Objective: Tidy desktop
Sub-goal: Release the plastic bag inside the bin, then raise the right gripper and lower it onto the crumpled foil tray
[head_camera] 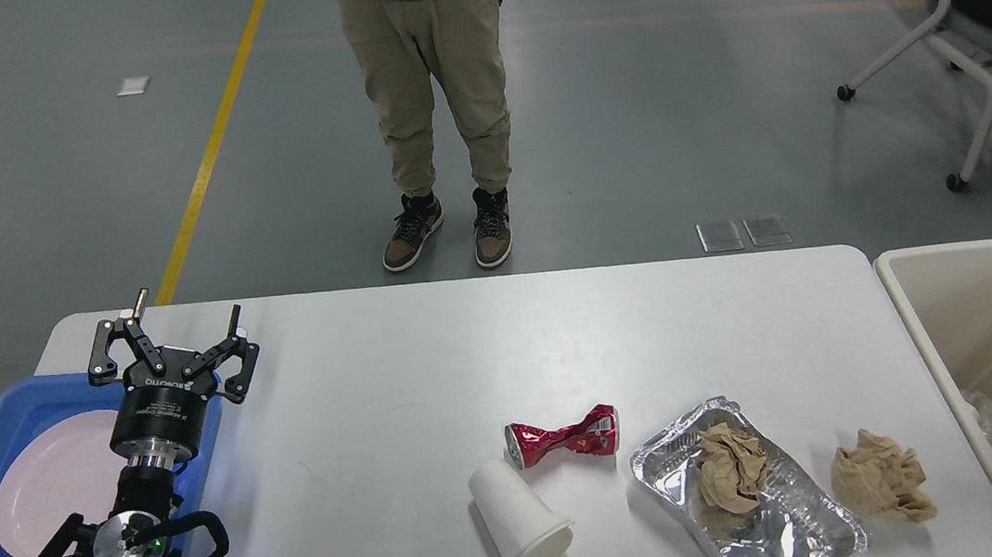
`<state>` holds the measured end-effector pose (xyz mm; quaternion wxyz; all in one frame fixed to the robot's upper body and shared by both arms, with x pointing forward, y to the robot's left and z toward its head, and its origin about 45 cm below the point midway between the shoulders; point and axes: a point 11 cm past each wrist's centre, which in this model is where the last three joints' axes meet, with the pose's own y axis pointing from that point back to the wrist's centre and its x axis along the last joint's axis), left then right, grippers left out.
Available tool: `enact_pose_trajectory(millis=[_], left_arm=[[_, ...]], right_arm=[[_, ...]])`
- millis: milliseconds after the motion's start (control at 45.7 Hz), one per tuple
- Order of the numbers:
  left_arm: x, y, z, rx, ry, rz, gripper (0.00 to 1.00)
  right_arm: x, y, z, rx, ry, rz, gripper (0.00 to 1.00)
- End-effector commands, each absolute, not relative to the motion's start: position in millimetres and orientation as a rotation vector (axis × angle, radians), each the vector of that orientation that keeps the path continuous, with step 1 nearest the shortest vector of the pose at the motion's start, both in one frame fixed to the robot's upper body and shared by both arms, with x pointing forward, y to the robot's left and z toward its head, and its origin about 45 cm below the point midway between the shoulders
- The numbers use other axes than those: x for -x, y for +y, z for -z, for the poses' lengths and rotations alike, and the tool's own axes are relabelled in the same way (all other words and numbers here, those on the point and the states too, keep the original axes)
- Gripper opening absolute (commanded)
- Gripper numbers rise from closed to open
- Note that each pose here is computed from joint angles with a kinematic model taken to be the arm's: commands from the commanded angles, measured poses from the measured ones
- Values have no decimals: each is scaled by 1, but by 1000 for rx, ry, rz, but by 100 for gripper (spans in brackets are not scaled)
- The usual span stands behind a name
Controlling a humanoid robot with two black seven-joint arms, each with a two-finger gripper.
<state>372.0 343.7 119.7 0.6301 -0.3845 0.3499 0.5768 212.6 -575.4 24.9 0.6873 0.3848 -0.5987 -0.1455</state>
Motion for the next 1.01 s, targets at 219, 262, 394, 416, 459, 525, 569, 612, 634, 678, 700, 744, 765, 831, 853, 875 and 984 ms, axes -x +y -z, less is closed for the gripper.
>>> enact_pose_trajectory(millis=[219,262,394,416,459,525,569,612,634,678,700,744,765,831,853,875,984], left_arm=[[-372,344,-120,880,801,-1321,96],[-372,344,-120,880,801,-1321,96],[-372,344,-120,881,801,-1320,96],[-372,343,-120,880,802,-1319,96],[-372,344,-120,880,801,-1321,96],[-372,343,-120,880,802,-1319,96],[-372,344,-119,879,802,-1320,96],[-372,344,-120,881,801,-1320,96],[-372,344,-119,879,802,-1320,96],[-372,344,-120,880,801,-1321,96],[-372,344,-120,880,801,-1321,96],[-372,343,-120,880,802,-1319,96],[-372,344,-120,880,801,-1321,96],[-372,343,-119,879,802,-1320,96],[-372,344,-120,880,801,-1321,96],[-372,344,-120,881,801,-1320,96],[-372,344,-120,880,801,-1321,96]], right_arm=[[-300,-535,-111,-1082,-903,261,100],[-312,-524,-127,-1113,-853,248,100],[-334,-485,-174,-1201,-681,238,100],[-338,-477,-182,-1215,-651,236,100],[-346,-460,-199,-1243,-590,224,100],[-355,-433,-225,-1282,-489,210,100],[-360,-416,-245,-1310,-431,205,100],[-364,-397,-265,-1344,-381,192,100],[-366,-389,-275,-1359,-359,185,100],[-366,-373,-296,-1383,-324,165,100],[-367,-365,-305,-1394,-307,153,100],[-366,-349,-321,-1408,-267,129,100],[-366,-341,-329,-1415,-251,115,100],[-358,-323,-347,-1433,-194,95,100],[-355,-317,-352,-1440,-180,87,100],[-352,-311,-357,-1441,-162,78,100],[-333,-277,-369,-1429,-58,23,100]])
